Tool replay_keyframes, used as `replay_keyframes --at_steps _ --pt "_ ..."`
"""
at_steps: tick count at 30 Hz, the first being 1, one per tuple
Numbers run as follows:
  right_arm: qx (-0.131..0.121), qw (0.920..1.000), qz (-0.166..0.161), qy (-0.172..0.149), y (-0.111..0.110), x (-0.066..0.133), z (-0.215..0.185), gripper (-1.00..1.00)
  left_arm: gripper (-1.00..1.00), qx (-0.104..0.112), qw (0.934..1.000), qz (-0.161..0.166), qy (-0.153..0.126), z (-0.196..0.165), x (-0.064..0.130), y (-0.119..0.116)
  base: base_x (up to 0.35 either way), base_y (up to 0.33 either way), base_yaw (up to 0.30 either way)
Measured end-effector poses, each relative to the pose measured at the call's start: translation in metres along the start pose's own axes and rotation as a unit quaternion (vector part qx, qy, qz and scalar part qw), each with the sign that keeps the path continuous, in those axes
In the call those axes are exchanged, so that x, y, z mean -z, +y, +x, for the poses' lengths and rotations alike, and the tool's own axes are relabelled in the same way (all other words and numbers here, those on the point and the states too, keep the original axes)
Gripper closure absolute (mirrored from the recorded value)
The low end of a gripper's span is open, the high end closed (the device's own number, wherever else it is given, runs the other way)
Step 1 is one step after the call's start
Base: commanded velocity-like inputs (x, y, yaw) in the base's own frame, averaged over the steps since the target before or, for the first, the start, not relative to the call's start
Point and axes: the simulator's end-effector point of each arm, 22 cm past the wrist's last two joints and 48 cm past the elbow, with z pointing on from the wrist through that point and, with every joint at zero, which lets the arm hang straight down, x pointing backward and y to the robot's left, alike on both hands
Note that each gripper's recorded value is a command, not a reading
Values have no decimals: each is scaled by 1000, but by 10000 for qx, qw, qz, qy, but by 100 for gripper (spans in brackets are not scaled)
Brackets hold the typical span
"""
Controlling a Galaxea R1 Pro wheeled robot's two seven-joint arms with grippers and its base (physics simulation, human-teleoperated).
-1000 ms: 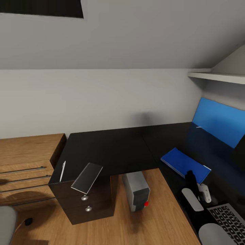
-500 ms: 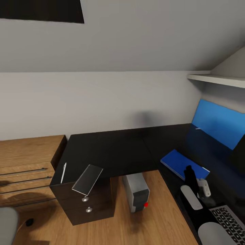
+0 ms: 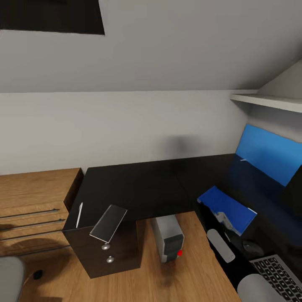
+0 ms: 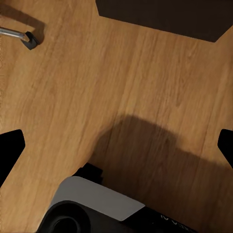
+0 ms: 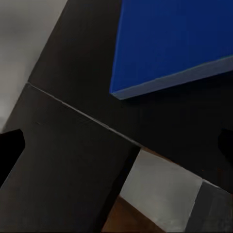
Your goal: In the bedroom, organize the workspace by keeping the computer under the desk, ensuring the monitor is on the desk, placing the keyboard on the desk next to the monitor, placing the mouse on the desk next to the keyboard, moving the folder from the swivel chair onto the desk next to the mouse, stacking the notebook on top of the folder with the pen on top of the notebook, and positioning the swivel chair next to the desk.
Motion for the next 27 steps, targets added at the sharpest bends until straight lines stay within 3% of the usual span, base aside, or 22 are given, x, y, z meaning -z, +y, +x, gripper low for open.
replay_keyframes --at_steps 2,4,6,10,12,15,19,21,25,27 --pt "280 9971 182 683 13 10 24 -100 -100 0 10000 -9 -2 -1 2 2 0 0 0" --pt "393 9943 345 929 18 17 29 -100 -100 1 10000 -10 -2 -2 4 2 0 0 0" --pt "703 9861 443 1438 30 31 41 -100 -100 8 10000 -18 -5 -4 7 3 0 0 0" --pt "990 9782 401 1784 41 44 47 -100 -100 13 10000 -26 -8 -6 11 4 0 0 0" --pt "1000 9810 398 1616 45 44 38 -100 -100 23 10000 -26 -35 -8 14 4 0 0 0" --pt "1078 9802 390 1617 48 47 38 -100 -100 30 10000 -28 -44 -10 17 5 0 0 0" --pt "1913 9639 365 1816 53 63 58 -100 -100 37 10000 -40 -53 -12 22 6 0 0 0" --pt "2205 9565 366 1875 60 72 60 -100 -100 39 10000 -46 -55 -13 24 7 0 0 0" --pt "2551 9498 343 1780 87 93 43 -100 -100 44 10000 -57 -66 -15 28 8 0 0 0" --pt "2583 9500 320 1726 94 102 38 -100 -100 45 9999 -60 -68 -16 31 9 0 0 0"
